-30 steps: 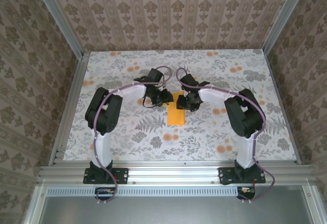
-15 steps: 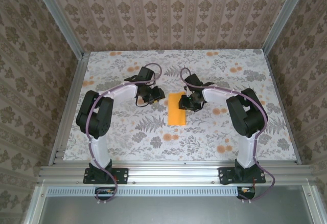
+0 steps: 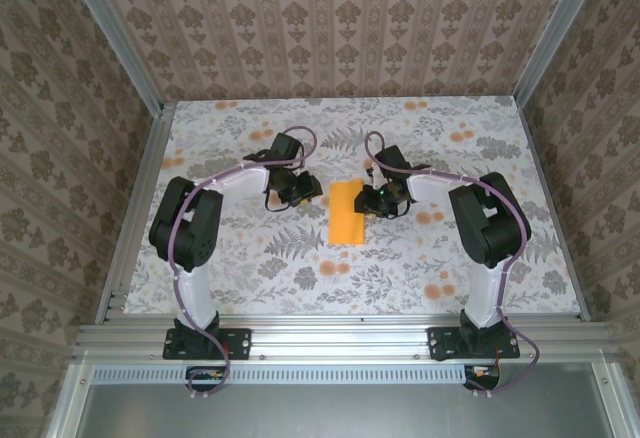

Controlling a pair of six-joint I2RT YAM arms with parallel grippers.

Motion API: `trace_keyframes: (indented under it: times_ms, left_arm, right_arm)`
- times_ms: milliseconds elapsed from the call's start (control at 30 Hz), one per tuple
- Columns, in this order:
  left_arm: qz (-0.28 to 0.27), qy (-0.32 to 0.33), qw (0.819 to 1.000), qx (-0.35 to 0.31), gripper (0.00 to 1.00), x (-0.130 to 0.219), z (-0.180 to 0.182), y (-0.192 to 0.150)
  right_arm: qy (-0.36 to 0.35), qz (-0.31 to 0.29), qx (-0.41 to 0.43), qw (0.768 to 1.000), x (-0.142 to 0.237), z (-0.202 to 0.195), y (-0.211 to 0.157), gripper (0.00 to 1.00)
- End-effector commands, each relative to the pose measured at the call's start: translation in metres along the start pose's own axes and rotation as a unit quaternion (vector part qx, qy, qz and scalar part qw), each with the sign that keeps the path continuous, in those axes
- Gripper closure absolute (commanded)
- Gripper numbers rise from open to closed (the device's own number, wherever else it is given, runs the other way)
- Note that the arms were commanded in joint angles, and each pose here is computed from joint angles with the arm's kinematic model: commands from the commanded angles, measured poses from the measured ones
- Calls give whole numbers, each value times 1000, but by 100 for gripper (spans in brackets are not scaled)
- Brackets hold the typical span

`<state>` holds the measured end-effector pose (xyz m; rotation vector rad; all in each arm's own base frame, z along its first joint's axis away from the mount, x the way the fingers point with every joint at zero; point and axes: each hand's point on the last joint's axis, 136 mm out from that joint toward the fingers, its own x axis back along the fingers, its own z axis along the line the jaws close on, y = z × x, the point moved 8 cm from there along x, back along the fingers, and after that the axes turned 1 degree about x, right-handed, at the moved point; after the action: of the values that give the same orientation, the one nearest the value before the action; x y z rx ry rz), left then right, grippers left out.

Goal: Fold a paper plane with a square sheet of paper (pick it up from the middle)
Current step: Hold the square sheet of paper at the center of the table.

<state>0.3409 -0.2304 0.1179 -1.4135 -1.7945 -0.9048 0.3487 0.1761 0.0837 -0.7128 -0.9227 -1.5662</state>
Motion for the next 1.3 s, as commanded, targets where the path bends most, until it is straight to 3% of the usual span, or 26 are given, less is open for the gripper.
trace_keyframes:
  times_ms: [0, 233, 767, 1267]
  left_arm:
    - [4, 0, 1000, 0, 66, 5, 5, -7]
    - [8, -10, 1000, 14, 66, 3, 4, -7]
    - [-2, -14, 1000, 11, 67, 3, -2, -8]
    - [2, -19, 1000, 2, 67, 0, -7, -13]
  right_arm:
    - [-9, 19, 5, 1000, -11, -13, -11, 72]
    - [-33, 37, 7, 999, -18, -21, -15, 66]
    - [-142, 72, -19, 987, -31, -38, -23, 66]
    - [-167, 84, -20, 982, -39, -38, -27, 61]
